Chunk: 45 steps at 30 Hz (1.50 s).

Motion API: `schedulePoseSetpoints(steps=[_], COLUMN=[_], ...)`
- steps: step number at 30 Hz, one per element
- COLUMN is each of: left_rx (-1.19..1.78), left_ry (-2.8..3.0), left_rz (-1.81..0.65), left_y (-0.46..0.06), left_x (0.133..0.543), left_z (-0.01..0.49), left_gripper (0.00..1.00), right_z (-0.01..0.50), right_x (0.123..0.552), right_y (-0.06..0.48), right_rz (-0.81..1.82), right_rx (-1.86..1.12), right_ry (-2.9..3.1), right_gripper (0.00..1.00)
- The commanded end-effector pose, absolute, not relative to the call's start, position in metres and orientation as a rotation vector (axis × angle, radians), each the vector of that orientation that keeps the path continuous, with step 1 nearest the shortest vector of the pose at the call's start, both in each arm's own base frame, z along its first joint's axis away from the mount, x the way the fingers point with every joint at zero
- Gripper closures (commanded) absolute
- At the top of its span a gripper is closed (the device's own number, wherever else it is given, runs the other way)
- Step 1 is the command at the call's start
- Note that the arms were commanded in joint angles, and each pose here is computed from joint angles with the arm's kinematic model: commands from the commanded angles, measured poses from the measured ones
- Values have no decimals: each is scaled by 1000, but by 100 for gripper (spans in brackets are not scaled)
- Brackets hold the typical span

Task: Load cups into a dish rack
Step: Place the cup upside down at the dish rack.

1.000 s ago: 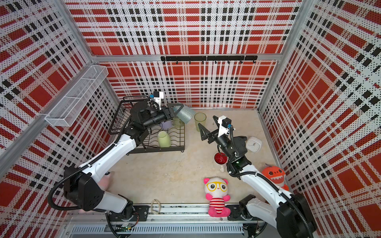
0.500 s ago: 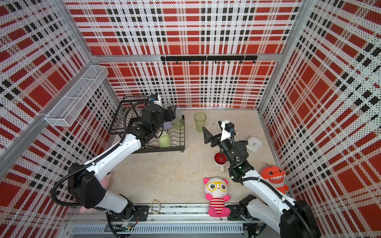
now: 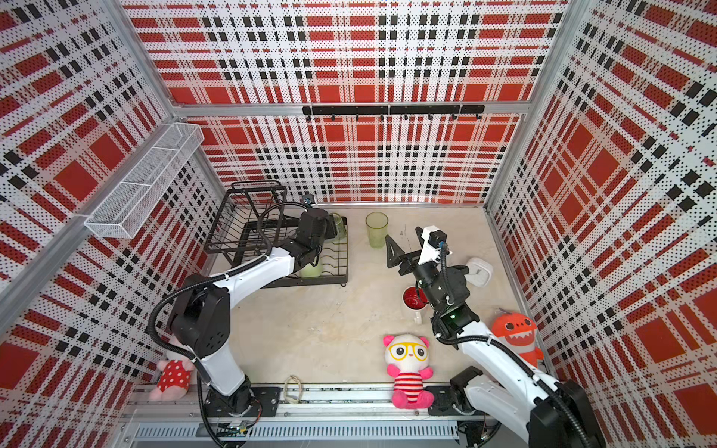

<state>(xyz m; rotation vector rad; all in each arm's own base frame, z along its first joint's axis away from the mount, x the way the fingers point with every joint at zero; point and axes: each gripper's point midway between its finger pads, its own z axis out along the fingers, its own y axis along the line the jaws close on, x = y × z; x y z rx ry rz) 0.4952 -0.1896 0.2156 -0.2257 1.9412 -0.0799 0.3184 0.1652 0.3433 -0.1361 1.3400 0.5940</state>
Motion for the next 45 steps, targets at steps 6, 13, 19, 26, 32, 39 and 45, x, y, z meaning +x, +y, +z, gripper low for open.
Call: schedulePoseSetpoints(steps=[6, 13, 19, 26, 32, 39, 45], left_rx=[-253, -237, -247, -265, -275, -304, -306], left_ry=[1890, 1923, 1940, 1938, 1931, 1922, 1917], left_rz=[7, 67, 124, 172, 171, 197, 199], left_y=[-168, -161, -149, -138, -135, -124, -122], left_x=[506, 500, 498, 498, 497, 500, 501], left_z=[203, 192, 182, 178, 175, 173, 166], left_gripper=[38, 38, 39, 39, 38, 37, 37], right_z=[369, 379, 385, 391, 390, 390, 388], right_x=[313, 307, 304, 303, 304, 306, 306], right_y=[163, 154, 153, 154, 156, 160, 162], right_rz=[609, 546, 544, 541, 540, 555, 561], right_rx=[-126, -130, -138, -152, -162, -174, -181], right_ry=[1296, 1286, 1276, 1271, 1270, 1269, 1270], right_gripper=[0, 0, 0, 0, 0, 0, 0])
